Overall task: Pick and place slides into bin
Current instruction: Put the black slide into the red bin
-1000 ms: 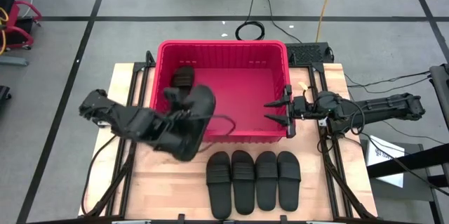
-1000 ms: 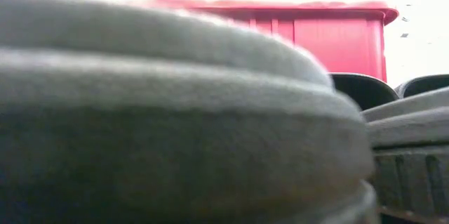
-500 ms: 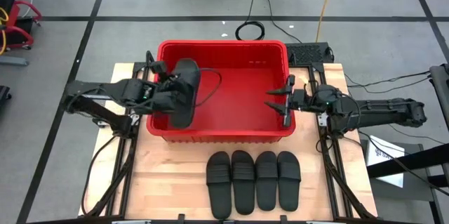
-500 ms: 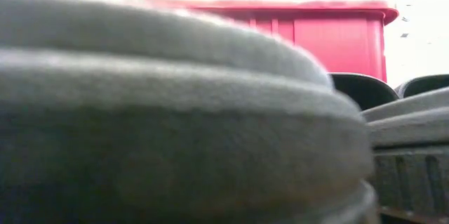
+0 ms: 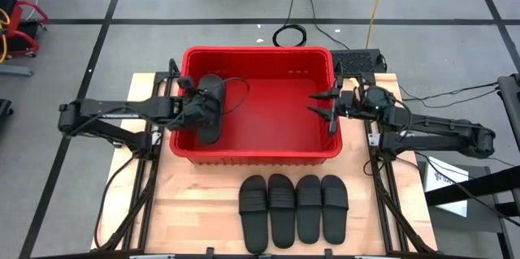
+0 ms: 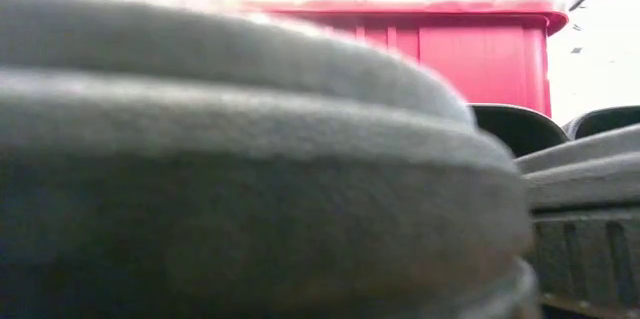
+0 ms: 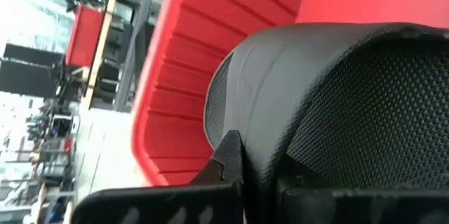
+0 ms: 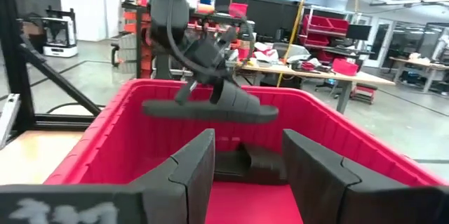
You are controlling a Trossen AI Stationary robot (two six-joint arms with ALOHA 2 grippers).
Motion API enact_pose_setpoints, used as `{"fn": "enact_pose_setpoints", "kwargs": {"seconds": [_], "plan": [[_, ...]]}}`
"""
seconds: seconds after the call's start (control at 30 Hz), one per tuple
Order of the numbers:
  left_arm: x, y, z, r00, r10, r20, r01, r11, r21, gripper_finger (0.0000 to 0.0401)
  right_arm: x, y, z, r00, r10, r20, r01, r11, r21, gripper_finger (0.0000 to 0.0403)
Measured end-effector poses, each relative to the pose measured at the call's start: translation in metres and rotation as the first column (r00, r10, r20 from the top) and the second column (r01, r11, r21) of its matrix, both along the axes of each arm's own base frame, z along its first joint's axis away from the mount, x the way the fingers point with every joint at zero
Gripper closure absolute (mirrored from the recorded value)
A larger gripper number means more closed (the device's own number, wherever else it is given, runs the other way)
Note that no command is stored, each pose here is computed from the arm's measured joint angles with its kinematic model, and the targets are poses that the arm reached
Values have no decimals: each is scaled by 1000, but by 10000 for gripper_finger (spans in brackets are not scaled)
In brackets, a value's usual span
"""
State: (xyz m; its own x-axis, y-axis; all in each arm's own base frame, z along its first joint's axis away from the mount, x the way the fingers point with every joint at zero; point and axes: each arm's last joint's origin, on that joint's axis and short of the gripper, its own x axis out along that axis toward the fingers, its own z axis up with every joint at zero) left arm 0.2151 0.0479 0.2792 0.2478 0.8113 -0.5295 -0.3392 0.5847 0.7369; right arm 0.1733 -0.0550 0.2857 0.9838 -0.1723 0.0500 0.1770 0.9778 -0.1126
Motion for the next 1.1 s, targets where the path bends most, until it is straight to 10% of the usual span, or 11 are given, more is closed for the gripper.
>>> {"fn": "enact_pose_setpoints", "kwargs": {"seconds": [0.6,1.1], "plan": [[0,15,-69,985,29,-169,-52,989,-135,387,-2,-6,-4,999,-32,-40,33,999,29,248],[2,-1,-77,989,-22,-143,-4,984,-178,386,-2,-6,-6,998,-32,-59,34,999,36,248]]}}
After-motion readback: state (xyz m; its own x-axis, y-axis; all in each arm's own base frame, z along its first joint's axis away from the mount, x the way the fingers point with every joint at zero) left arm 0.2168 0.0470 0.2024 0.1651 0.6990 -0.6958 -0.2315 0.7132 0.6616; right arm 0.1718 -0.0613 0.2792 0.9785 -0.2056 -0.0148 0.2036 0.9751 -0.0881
